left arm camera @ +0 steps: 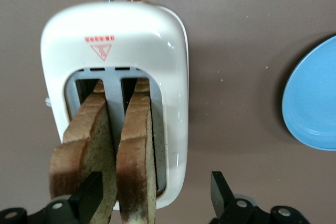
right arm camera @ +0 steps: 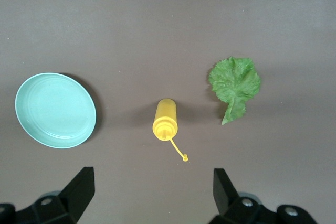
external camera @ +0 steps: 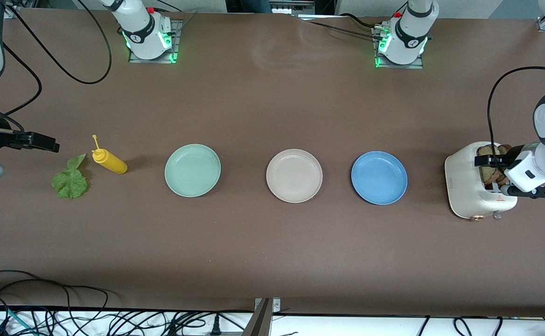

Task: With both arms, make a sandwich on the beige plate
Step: 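Reach the left gripper down to the toaster and grasp a bread slice, then lift the bread slice out and lower it onto the beige plate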

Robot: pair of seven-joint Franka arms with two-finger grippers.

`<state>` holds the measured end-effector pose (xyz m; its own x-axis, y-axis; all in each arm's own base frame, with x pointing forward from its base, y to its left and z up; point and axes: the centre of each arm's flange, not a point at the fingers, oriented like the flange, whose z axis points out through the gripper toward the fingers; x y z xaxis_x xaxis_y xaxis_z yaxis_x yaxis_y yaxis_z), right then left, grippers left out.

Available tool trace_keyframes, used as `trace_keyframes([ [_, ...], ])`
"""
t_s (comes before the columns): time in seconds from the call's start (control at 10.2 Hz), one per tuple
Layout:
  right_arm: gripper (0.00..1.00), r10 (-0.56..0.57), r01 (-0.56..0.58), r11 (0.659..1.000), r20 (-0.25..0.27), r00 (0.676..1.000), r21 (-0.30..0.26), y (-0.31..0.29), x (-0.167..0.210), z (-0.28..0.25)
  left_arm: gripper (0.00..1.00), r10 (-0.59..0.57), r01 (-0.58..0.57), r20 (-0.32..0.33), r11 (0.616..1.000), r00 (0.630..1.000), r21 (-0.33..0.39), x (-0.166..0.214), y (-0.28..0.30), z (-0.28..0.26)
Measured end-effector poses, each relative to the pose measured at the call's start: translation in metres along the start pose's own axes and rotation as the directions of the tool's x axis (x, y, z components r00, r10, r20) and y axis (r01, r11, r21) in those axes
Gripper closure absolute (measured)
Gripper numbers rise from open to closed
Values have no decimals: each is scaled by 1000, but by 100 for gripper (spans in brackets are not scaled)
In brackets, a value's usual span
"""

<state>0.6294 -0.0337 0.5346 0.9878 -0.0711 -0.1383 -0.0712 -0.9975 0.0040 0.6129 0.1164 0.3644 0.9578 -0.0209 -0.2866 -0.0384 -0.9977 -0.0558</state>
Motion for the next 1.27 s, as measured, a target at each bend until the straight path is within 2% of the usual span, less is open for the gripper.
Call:
trace_keyframes([
  [0.29,0,0,0,1000,0,1000,0,0,0,0,56,1,0,24,1000,1000,-5,-3,1,7],
  [0.49,0,0,0,1000,0,1000,0,0,0,0,82,-4,4,16,1000,1000,-3,-6,-2,1],
  [0.69,0,0,0,1000,0,1000,0,0,0,0,86,-7,7,9,1000,1000,-2,-12,-4,-15],
  [0.98,0,0,0,1000,0,1000,0,0,0,0,89,25,-25,2,1000,1000,18,-28,7,-85],
  [1.27,0,0,0,1000,0,1000,0,0,0,0,90,134,-132,-22,989,991,66,-33,73,-143],
])
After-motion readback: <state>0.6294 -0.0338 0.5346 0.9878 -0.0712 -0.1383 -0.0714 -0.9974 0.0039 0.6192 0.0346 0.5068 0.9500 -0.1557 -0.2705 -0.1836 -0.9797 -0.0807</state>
